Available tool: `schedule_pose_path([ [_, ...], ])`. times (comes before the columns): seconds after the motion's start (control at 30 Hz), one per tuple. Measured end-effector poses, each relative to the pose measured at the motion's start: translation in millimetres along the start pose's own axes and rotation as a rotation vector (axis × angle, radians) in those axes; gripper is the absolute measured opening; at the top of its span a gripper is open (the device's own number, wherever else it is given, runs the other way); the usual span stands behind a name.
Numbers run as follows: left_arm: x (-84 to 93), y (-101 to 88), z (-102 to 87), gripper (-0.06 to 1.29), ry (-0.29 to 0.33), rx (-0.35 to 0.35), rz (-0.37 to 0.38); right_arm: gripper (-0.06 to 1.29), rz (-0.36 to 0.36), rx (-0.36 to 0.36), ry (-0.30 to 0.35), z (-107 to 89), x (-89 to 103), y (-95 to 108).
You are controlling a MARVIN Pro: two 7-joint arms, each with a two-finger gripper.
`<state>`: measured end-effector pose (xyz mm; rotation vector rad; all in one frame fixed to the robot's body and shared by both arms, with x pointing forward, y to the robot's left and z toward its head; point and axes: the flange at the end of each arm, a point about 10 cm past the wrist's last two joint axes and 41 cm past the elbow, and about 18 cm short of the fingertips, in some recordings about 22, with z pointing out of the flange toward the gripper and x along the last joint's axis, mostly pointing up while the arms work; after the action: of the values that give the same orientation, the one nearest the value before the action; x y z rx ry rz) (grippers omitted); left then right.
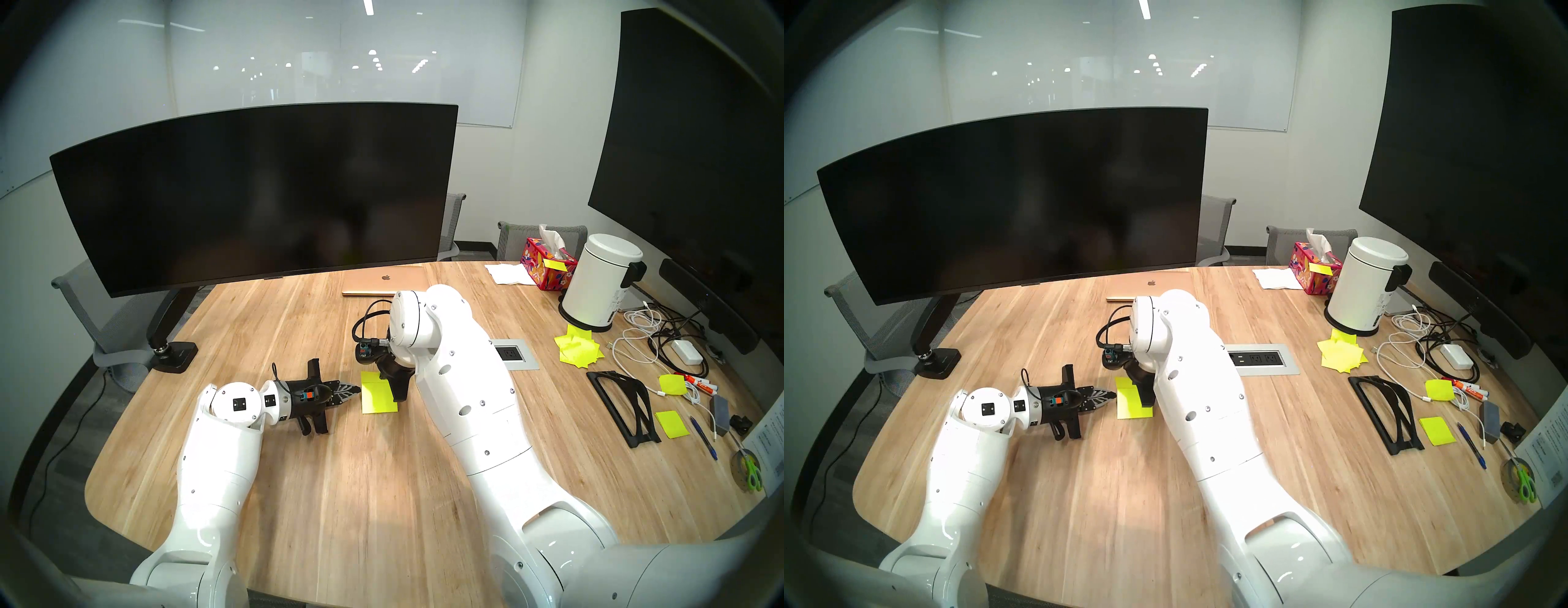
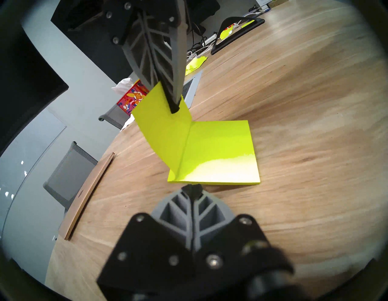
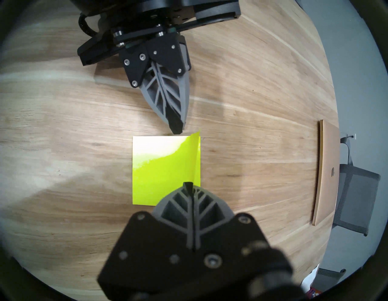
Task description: Peel one sticky note off the pad and stick it onto the monitor, then press it flat
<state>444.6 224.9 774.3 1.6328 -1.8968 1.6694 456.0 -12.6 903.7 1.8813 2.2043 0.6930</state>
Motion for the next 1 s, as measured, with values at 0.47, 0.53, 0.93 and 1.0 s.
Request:
schedule_pose_path([
  [0.47,2.1,-14.0,-6.7,-0.02,-0.006,0.051,-0.005,-0.03,-0.009,0.038,0.012,11.0,-13.5,-12.5],
  [0.53,1.5,-14.8,-7.7,-0.02,-0.009,0.059,-0.008,-0.03,-0.010,0.043,0.014,12.4,-13.1,-11.8],
  [0.93,-18.9,-9.3,-18.2,-0.02,-0.053,0.074,-0.008,-0.03,-0.006,0.078,0.022,47.5,-14.3,-15.6],
  [1.0,-22.5,-8.8,-20.4,-0.02,-0.065,0.075,-0.001,-0.03,-0.003,0.070,0.027,58.6,-17.9,-17.9],
])
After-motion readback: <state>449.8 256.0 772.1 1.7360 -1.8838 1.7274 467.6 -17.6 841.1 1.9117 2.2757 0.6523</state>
